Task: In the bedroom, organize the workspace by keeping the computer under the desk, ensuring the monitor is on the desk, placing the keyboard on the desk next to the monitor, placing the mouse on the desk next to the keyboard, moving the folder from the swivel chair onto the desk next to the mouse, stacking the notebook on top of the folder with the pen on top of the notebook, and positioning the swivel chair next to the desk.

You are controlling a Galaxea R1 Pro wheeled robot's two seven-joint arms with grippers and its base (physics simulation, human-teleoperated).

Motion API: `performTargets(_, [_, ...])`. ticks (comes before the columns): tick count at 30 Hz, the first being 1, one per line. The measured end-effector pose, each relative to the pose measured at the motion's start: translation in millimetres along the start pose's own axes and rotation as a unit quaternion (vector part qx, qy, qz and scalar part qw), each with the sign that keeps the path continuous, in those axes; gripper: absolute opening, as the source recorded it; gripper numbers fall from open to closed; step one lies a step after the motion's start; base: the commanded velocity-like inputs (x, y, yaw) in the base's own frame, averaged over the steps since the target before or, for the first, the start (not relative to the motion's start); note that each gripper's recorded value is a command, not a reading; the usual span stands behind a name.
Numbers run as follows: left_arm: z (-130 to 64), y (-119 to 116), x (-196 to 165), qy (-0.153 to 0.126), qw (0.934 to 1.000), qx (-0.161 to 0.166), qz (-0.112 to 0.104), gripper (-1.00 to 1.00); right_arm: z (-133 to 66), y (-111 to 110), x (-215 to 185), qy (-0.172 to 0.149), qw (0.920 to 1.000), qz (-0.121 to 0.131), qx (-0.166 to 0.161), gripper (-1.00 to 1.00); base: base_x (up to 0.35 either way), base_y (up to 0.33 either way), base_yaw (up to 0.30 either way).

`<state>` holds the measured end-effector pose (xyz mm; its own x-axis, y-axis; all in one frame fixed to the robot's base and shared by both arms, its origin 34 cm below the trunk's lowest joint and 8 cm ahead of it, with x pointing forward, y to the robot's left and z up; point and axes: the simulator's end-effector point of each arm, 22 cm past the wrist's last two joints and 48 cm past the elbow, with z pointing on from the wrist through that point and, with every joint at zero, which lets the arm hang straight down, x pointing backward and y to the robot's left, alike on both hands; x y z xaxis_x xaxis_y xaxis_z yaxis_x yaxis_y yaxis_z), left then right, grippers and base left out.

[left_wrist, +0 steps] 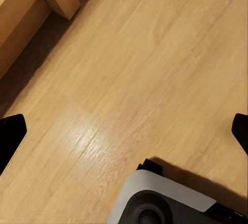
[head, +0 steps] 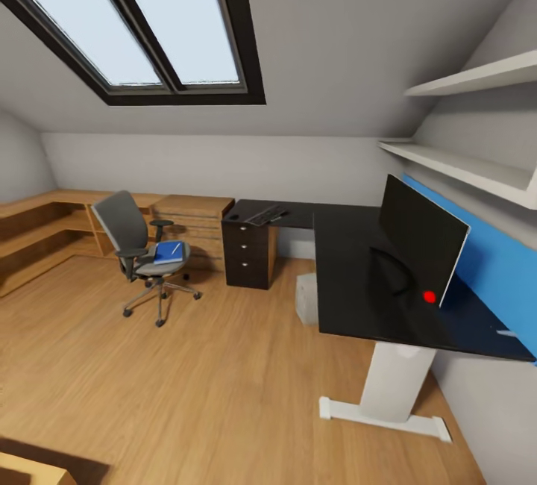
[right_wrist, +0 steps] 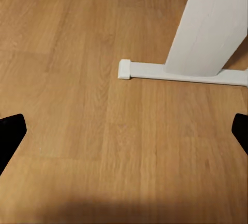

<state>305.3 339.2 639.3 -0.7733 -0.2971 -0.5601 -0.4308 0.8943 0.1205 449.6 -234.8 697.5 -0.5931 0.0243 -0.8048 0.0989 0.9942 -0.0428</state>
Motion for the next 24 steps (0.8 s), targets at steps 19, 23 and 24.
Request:
performTargets(19, [-0.1, 0.2, 1.2, 0.002, 1.0000, 0.000, 0.000, 1.00, -0.1, 0.7, 0.0, 0.000, 1.0000, 0.000, 0.000, 1.00, 0.265, 0.235, 0.259])
performTargets(23, [-0.3, -0.9, 1.6, 0.002, 1.0000, 0.001, 0.000, 1.00, 0.0, 0.1, 0.0, 0.000, 1.0000, 0.000, 0.000, 1.00, 0.265, 0.235, 0.175])
performTargets(24, [-0.4, -1.0, 2.0, 0.003, 1.0000, 0.001, 0.001, 1.00, 0.0, -0.1, 0.0, 0.000, 1.0000, 0.000, 0.000, 1.00, 0.265, 0.234, 0.044])
